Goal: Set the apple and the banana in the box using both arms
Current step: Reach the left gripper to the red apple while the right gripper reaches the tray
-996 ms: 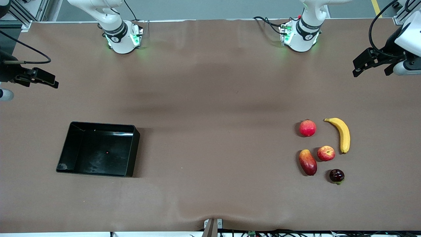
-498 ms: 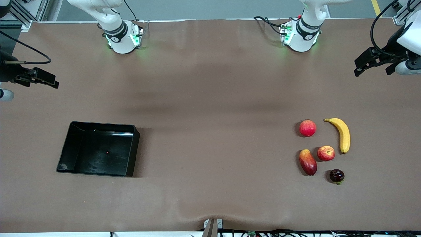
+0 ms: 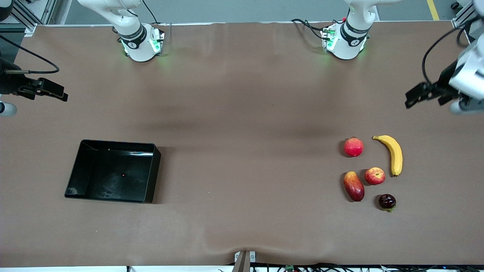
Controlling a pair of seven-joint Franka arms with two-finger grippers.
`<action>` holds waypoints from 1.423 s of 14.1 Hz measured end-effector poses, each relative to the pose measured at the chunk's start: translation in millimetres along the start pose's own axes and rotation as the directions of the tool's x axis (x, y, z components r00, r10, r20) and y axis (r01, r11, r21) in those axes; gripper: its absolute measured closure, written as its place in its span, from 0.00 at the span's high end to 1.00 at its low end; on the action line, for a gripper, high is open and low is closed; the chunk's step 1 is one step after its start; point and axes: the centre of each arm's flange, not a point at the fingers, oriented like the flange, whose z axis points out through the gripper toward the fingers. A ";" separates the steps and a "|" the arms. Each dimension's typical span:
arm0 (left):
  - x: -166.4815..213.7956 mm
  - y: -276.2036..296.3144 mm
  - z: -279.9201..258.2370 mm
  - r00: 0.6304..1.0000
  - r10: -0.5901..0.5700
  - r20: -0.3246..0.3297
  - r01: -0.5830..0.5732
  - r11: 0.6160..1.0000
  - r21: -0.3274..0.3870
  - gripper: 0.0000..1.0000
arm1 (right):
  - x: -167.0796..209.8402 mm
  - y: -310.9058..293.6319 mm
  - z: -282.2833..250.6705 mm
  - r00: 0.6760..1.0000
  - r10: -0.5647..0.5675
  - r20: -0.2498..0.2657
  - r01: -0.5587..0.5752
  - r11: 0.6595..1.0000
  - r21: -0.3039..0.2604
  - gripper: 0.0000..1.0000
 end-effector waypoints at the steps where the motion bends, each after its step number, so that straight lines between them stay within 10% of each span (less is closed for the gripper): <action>1: 4.6 -2.0 23.9 1.000 -0.004 -0.005 0.004 1.000 -0.002 1.00 | 0.3 0.0 0.5 1.000 0.000 0.001 0.000 1.000 0.000 1.00; 20: 112.4 -14.1 314.5 1.000 -0.010 -0.021 0.009 1.000 -0.029 1.00 | 81.9 46.7 151.9 0.997 0.072 0.024 -0.072 0.997 0.001 1.00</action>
